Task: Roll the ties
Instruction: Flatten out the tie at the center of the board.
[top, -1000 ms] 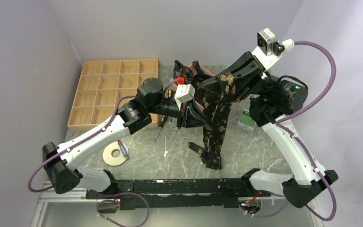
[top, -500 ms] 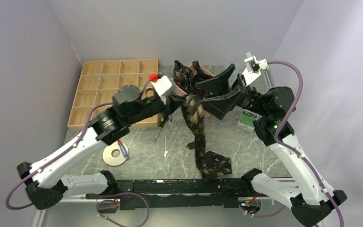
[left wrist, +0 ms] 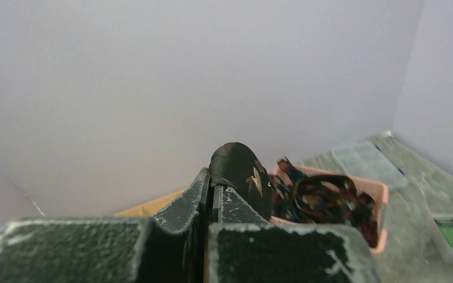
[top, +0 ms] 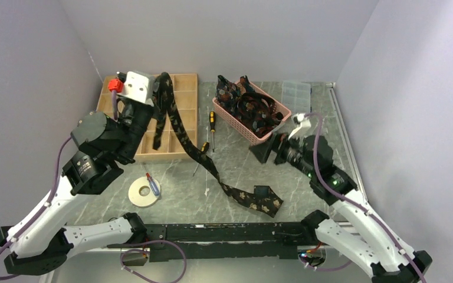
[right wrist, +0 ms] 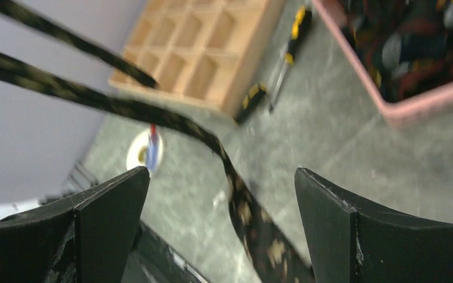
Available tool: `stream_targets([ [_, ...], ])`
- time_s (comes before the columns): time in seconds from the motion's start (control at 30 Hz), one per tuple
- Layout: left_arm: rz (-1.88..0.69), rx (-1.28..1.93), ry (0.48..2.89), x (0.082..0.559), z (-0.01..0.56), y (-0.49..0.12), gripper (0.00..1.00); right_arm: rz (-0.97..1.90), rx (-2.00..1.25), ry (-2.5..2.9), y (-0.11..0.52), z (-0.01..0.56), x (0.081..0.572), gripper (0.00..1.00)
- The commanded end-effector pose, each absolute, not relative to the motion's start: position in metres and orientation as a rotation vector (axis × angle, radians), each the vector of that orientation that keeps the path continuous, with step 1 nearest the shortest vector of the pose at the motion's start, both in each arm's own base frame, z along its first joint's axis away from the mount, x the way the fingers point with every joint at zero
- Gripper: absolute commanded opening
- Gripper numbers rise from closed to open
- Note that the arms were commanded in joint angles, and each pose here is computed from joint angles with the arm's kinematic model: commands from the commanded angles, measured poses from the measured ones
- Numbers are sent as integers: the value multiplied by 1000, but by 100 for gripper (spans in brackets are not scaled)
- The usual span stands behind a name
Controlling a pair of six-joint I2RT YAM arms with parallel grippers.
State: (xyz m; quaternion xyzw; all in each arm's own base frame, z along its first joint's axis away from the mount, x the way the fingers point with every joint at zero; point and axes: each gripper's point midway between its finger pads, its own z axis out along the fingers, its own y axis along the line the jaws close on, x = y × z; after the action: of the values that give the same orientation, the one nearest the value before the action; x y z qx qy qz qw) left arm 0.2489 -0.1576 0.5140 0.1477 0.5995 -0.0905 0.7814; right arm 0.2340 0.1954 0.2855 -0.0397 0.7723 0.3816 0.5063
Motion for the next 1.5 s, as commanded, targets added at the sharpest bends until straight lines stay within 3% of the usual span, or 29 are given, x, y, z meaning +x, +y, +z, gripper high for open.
stream_targets([
  [0.0, -63, 207, 1180, 251, 570, -127, 3, 854, -87, 1947, 187, 234, 203, 100],
  [0.33, 51, 124, 1022, 250, 655, -111, 3, 710, -192, 2116, 203, 159, 167, 100],
  [0.57, 137, 58, 914, 240, 703, -91, 3, 271, -513, 2133, 245, 133, 146, 100],
  [1.03, 188, -3, 806, 218, 743, -62, 3, -191, -562, 2038, 233, 97, 165, 96],
  [1.13, 193, -1, 807, 218, 742, -62, 3, -237, -543, 2039, 231, 93, 167, 86],
  [1.17, 194, 2, 809, 219, 741, -63, 3, -240, -536, 2040, 231, 93, 167, 77],
  [1.2, 196, 5, 811, 219, 739, -63, 3, -239, -526, 2045, 230, 92, 168, 55],
  [1.23, 199, 10, 812, 220, 739, -64, 3, -238, -520, 2058, 228, 91, 169, 42],
  [1.3, 205, 9, 818, 220, 737, -63, 3, -199, -523, 2073, 228, 95, 169, 25],
  [1.43, 218, 14, 842, 218, 728, -58, 3, 312, -699, 2049, 273, 153, 142, 0],
  [1.47, 216, 16, 849, 217, 725, -56, 3, 497, -756, 2035, 282, 177, 132, 0],
])
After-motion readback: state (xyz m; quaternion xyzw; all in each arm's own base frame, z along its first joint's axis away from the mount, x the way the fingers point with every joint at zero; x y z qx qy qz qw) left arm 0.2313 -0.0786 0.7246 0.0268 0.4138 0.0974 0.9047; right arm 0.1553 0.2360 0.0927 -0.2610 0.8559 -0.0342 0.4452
